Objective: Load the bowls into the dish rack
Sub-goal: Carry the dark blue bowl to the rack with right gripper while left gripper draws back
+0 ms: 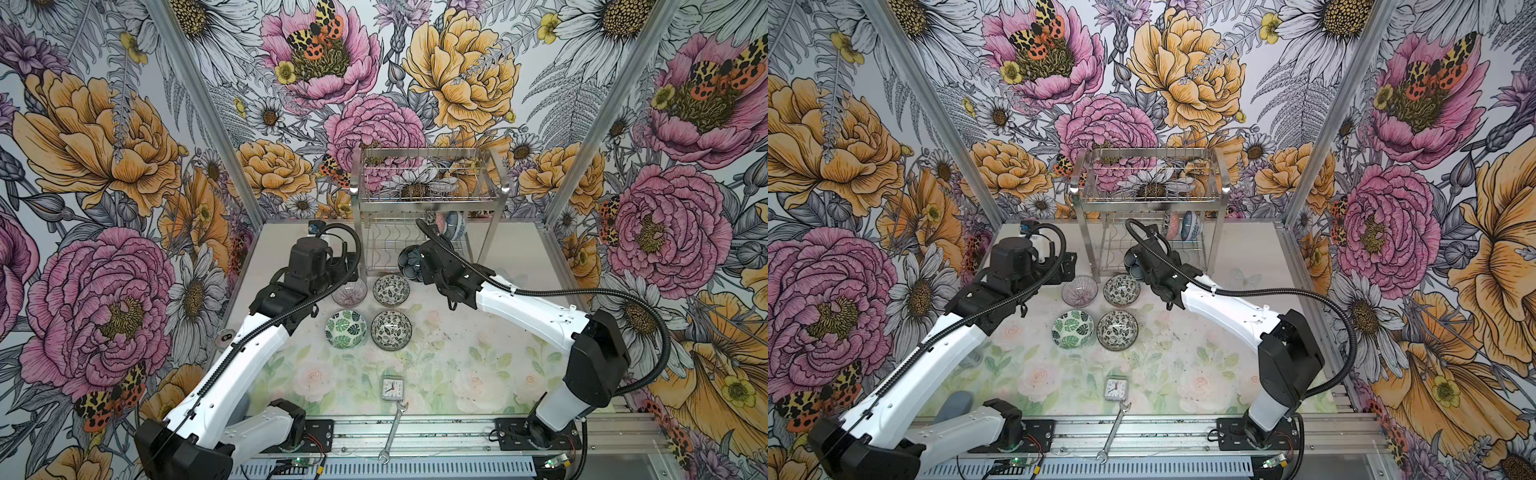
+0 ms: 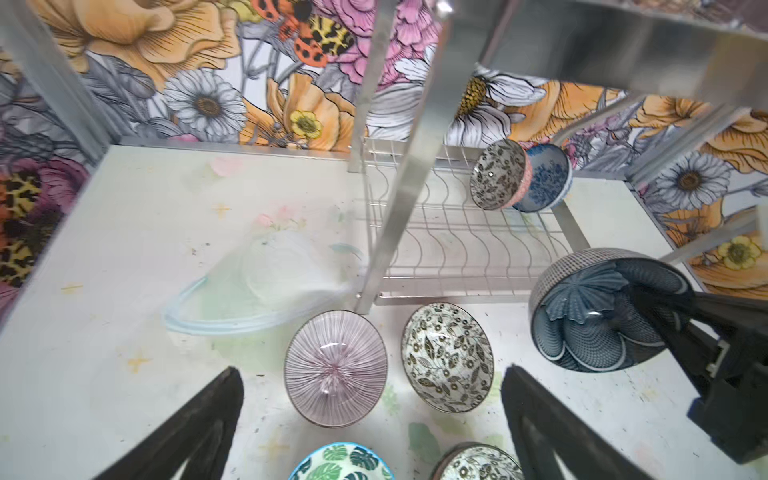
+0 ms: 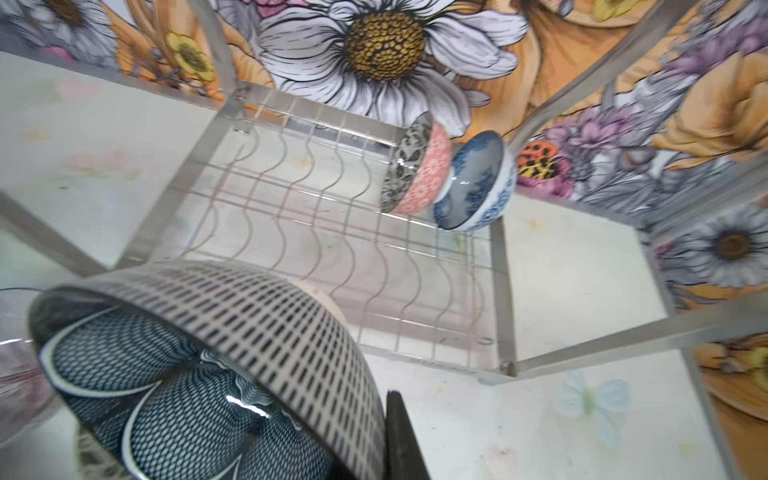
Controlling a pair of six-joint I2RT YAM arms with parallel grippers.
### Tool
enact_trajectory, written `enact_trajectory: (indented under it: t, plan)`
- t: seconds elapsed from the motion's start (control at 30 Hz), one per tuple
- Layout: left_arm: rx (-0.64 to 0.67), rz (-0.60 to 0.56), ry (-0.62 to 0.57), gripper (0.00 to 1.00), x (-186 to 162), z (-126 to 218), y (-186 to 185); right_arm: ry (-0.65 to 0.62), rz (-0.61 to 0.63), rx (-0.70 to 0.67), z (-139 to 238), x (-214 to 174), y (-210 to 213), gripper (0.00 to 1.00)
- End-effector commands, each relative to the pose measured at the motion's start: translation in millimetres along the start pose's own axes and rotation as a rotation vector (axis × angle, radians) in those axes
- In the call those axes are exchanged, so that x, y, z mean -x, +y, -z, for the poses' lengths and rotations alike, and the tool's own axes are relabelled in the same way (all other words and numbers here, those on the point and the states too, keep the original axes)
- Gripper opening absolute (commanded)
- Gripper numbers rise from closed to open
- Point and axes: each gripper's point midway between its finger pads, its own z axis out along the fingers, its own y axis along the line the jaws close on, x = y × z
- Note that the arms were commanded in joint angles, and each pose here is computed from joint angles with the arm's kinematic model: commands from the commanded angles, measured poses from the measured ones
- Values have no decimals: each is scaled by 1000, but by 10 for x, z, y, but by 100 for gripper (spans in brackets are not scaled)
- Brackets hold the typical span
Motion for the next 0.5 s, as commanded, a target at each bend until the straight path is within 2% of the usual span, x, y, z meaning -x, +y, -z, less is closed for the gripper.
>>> enact_trajectory:
  t: [0.0,0.13,0.23,0.47]
  plan:
    - [-68,-46,69,99,-141,61,27,-132,76,-262,-5,393,-303,0]
    - [-19,-116,99,99,-129,83,205,-187,219,-387,-180,532,-287,0]
    - [6,-128,117,99,-155,52,339,-237,299,-427,-311,618,-211,0]
    - [-2,-132,132,99,-324,-116,526,-276,364,-473,-636,913,-90,0]
